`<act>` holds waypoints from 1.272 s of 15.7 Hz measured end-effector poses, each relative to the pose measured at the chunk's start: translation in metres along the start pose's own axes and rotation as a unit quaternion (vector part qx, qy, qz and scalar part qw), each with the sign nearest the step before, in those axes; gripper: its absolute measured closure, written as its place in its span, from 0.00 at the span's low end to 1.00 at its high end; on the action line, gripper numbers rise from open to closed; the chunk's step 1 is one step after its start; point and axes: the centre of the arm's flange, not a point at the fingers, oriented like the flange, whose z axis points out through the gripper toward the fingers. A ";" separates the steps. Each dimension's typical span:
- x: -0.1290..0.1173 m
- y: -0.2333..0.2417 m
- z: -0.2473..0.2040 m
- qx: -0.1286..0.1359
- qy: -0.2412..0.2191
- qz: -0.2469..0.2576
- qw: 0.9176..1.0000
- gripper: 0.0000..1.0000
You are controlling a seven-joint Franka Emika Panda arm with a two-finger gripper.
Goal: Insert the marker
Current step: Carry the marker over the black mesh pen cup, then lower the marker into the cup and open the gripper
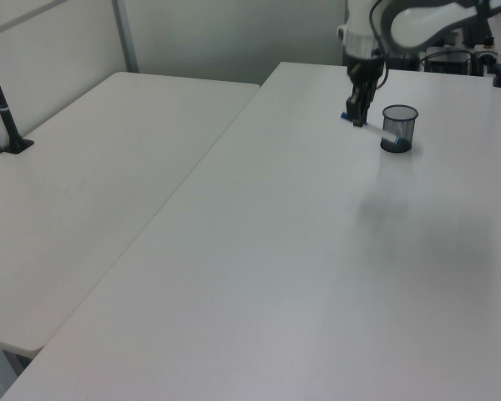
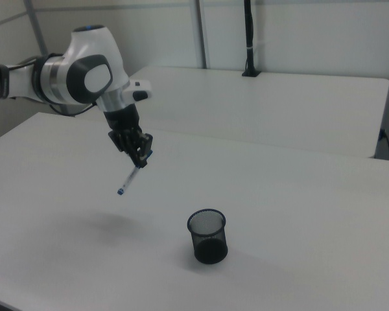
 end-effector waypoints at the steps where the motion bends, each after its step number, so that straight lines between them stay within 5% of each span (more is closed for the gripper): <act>1: -0.002 0.014 -0.013 0.002 0.011 0.011 1.000 0.80; 6: -0.009 0.074 -0.046 0.004 0.052 0.061 0.997 0.80; 11: -0.006 0.120 -0.016 0.005 0.106 0.125 0.987 0.80; 20: -0.006 0.196 0.024 -0.011 0.120 0.187 0.975 0.80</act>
